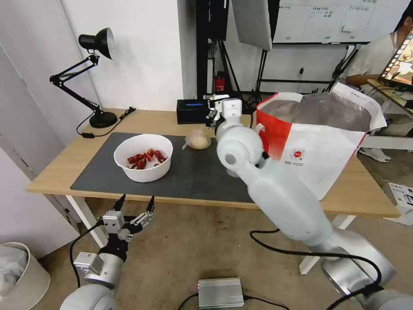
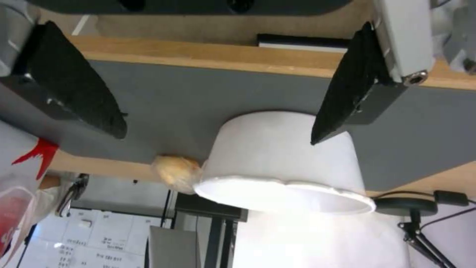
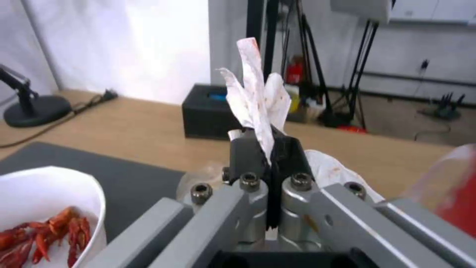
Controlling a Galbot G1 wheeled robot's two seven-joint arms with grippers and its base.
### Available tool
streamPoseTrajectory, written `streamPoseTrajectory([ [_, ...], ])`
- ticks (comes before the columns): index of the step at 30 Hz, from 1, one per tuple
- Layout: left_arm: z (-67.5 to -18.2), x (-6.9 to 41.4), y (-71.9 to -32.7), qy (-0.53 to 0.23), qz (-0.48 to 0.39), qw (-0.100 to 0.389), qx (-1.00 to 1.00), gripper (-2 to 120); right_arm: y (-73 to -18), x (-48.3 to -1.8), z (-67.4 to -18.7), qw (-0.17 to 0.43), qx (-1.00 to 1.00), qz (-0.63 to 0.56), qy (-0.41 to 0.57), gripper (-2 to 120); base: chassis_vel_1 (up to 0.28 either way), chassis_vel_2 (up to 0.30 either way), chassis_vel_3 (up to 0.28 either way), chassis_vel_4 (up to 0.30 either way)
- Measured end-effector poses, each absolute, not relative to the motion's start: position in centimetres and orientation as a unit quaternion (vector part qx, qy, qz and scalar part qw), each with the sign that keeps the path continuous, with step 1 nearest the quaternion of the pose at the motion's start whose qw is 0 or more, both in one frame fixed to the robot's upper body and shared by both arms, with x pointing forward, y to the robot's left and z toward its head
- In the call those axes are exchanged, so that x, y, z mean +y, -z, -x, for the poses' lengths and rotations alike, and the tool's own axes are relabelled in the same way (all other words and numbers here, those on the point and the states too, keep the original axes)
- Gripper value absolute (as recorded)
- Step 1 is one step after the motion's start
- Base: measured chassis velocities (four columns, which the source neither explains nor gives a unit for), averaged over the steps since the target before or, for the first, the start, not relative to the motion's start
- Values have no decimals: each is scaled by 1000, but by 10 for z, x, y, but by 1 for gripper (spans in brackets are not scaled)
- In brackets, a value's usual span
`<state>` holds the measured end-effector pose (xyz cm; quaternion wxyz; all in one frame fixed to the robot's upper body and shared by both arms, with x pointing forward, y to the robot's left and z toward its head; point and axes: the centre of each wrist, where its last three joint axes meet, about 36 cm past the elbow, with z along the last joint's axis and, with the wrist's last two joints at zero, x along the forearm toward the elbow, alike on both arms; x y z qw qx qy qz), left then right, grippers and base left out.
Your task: Pick up the trash from the table and place it into the takeout bag.
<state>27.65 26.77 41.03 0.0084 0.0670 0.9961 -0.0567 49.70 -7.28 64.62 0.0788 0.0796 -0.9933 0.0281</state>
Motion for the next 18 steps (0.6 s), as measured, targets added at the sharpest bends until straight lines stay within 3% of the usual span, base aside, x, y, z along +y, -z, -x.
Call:
streamPoseTrajectory([
  [9, -275, 265, -411, 57, -67, 9, 996, 100, -673, -130, -471, 25, -996, -69, -42, 0, 0, 0, 0, 0],
  [18, -275, 260, -414, 58, -75, 13, 995, 100, -690, -187, -479, 25, -998, -21, -46, 0, 0, 0, 0, 0],
])
